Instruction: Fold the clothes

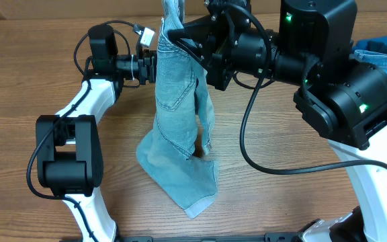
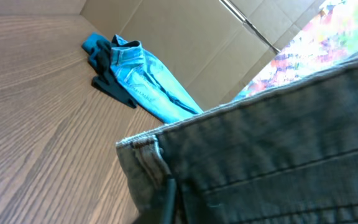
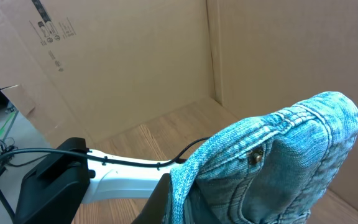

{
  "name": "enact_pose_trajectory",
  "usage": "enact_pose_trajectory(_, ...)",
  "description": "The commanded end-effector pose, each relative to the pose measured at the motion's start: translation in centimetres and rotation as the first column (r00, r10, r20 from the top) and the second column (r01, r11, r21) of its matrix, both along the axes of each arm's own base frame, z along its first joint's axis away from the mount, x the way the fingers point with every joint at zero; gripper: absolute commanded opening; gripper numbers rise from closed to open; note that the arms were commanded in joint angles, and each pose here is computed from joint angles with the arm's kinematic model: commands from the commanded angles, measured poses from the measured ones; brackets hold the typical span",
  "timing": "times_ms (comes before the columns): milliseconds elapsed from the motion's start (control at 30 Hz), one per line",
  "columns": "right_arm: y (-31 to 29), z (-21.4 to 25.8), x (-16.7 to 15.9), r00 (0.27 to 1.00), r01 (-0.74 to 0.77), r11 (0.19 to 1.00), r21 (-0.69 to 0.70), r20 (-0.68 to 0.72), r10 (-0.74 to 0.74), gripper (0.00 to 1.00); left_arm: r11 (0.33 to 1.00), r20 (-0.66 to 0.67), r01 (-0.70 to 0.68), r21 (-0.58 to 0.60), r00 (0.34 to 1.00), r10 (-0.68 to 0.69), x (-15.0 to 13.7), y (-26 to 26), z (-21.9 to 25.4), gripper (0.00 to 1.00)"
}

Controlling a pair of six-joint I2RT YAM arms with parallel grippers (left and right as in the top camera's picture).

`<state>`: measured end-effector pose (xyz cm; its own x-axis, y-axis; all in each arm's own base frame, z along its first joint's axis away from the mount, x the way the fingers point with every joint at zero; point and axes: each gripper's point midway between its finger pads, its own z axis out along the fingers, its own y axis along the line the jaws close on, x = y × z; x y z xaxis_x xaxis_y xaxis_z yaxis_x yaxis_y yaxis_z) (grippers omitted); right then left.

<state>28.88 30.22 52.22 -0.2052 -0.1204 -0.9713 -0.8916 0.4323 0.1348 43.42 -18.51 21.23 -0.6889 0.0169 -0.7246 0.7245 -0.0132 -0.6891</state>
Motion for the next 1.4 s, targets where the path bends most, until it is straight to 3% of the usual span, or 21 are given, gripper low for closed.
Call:
enact_pose_trajectory(0, -1.4, 4.0, -2.0, 0.995, -0.006, 0.998, 0.068, 0.1, 0.0, 0.04, 1.0, -0.151, 0.001, -0.002, 0.988, -0.002, 0.4, 0.7, 1.0, 0.04)
enact_pose_trajectory(67, -1.4, 4.0, -2.1, 0.995, -0.01, 0.998, 0.068, 0.098, 0.003, 0.04, 1.0, -0.158, -0.013, 0.0, 0.987, 0.013, 0.8, 1.4, 2.0, 0.04)
enact_pose_trajectory(200, -0.5, 4.2, -4.9, 0.977, -0.189, 0.979, 0.076, 0.114, 0.18, 0.04, 0.999, -0.101, -0.046, 0.001, 0.994, 0.046, 0.9, 2.8, 4.9, 0.04)
enact_pose_trajectory(333, -0.4, 4.5, -6.4, 0.945, -0.3, 0.951, 0.072, 0.16, 0.286, 0.04, 0.994, 0.073, -0.105, 0.002, 0.992, 0.104, -0.9, 5.1, 8.9, 0.07)
enact_pose_trajectory(367, -0.2, 4.5, -6.9, 0.931, -0.335, 0.94, 0.066, 0.178, 0.319, 0.04, 0.993, 0.042, -0.116, 0.003, 0.992, 0.115, -0.8, 5.5, 9.1, 0.15)
enact_pose_trajectory(433, 0.2, 4.3, -6.9, 0.914, -0.37, 0.927, 0.056, 0.199, 0.353, 0.04, 0.991, 0.019, -0.135, 0.004, 0.991, 0.135, -0.7, 6.3, 9.3, 0.57)
enact_pose_trajectory(467, 0.3, 4.1, -6.4, 0.917, -0.365, 0.929, 0.056, 0.196, 0.349, 0.04, 0.99, 0.0, -0.14, 0.004, 0.99, 0.14, -0.6, 6.5, 9.3, 0.68)
enact_pose_trajectory(500, 0.4, 3.9, -6.0, 0.918, -0.363, 0.93, 0.055, 0.194, 0.347, 0.04, 0.99, -0.006, -0.141, 0.004, 0.99, 0.141, -0.6, 6.6, 9.3, 0.72)
enact_pose_trajectory(600, 0.5, 3.1, -4.0, 0.929, -0.338, 0.94, 0.053, 0.177, 0.324, 0.04, 0.99, 0.003, -0.139, 0.004, 0.99, 0.139, -0.6, 6.5, 9.4, 0.75)
enact_pose_trajectory(800, -1.1, 2.5, 0.3, 0.961, -0.247, 0.966, 0.074, 0.143, 0.235, 0.04, 0.988, 0.012, -0.151, 0.004, 0.988, 0.151, -0.9, 7.0, 11.1, 0.67)
enact_pose_trajectory(1033, -0.8, 1.8, 1.5, 0.962, -0.248, 0.966, 0.073, 0.133, 0.237, 0.04, 0.97, 0.233, -0.243, 0.001, 0.943, 0.236, -4.7, 9.9, 19.8, 0.76)
enact_pose_trajectory(1200, -0.8, 2.1, 1.4, 0.963, -0.247, 0.965, 0.084, 0.128, 0.236, 0.04, 0.918, 0.264, -0.397, 0.001, 0.886, 0.382, -8.1, 14.5, 24.4, 0.76)
enact_pose_trajectory(1367, -0.6, 3.0, 0.5, 0.949, -0.302, 0.946, 0.119, 0.13, 0.287, 0.04, 0.808, 0.211, -0.59, 0.001, 0.79, 0.576, -11.5, 19.9, 28.3, 0.8)
